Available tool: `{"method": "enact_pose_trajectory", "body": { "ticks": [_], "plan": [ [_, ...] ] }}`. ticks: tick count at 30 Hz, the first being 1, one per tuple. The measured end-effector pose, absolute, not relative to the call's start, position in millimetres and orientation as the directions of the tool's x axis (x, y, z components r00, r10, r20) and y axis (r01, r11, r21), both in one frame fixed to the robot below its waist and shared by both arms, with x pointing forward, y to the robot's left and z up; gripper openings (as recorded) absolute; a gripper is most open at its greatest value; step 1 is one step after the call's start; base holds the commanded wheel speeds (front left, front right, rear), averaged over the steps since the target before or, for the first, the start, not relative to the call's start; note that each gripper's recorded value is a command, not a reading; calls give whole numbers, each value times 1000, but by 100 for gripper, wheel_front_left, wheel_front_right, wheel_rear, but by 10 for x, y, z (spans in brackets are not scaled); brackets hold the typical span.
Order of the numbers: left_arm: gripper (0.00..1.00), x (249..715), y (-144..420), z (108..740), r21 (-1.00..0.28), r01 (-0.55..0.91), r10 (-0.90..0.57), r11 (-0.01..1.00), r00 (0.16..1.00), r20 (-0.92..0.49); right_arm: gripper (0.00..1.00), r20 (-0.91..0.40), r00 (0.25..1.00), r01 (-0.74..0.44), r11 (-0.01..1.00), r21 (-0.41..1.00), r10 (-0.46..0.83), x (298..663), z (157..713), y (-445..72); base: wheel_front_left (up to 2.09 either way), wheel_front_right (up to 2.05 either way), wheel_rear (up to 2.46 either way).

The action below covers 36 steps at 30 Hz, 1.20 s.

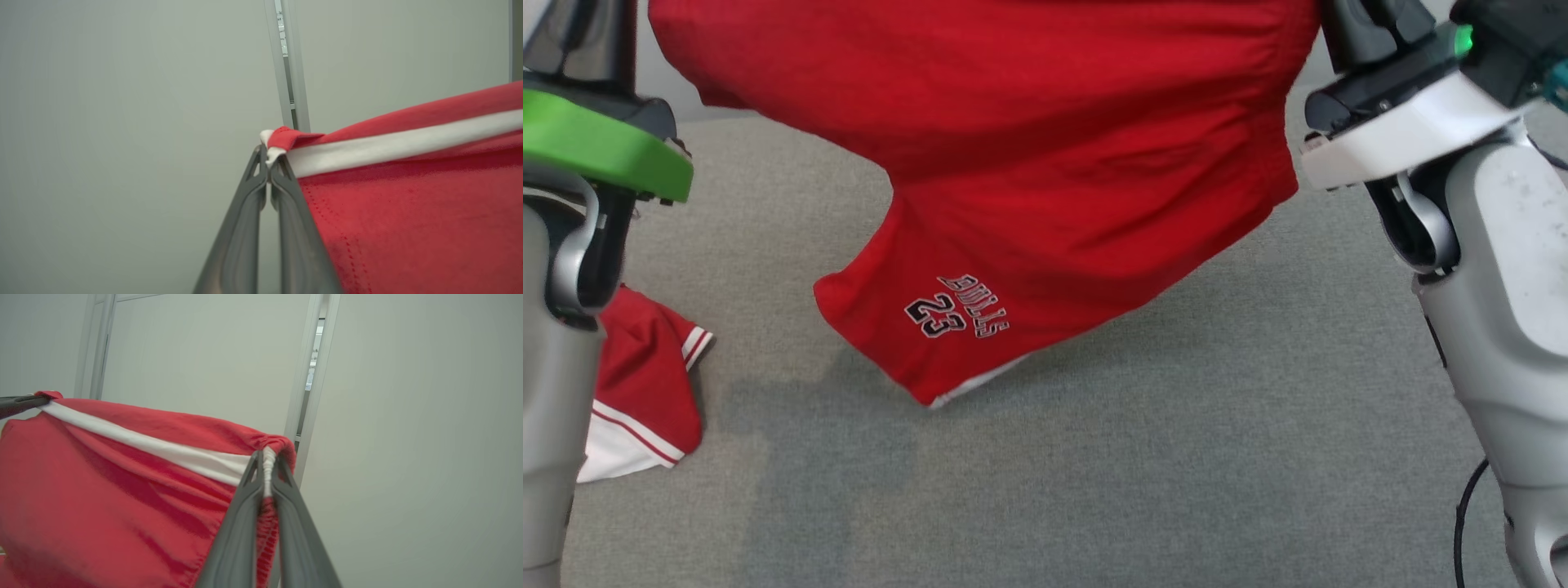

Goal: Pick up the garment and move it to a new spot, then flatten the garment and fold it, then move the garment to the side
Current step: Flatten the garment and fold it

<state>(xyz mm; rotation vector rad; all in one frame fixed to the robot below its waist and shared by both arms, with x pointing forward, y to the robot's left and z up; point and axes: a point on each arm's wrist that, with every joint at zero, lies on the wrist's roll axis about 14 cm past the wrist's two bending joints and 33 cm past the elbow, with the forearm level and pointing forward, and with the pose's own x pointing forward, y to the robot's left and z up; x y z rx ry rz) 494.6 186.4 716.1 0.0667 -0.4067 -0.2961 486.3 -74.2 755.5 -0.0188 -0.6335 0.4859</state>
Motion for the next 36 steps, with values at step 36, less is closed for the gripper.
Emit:
{"method": "enact_pose_trajectory", "body": {
  "ticks": [36],
  "plan": [
    [0, 4323, 2306, 4047, -268, -82, 17, 960, 972, -236, 0, 70, 858, -512, 858, 43, 509, 4648, 4910, -380, 0, 0, 0]
  ]
}}
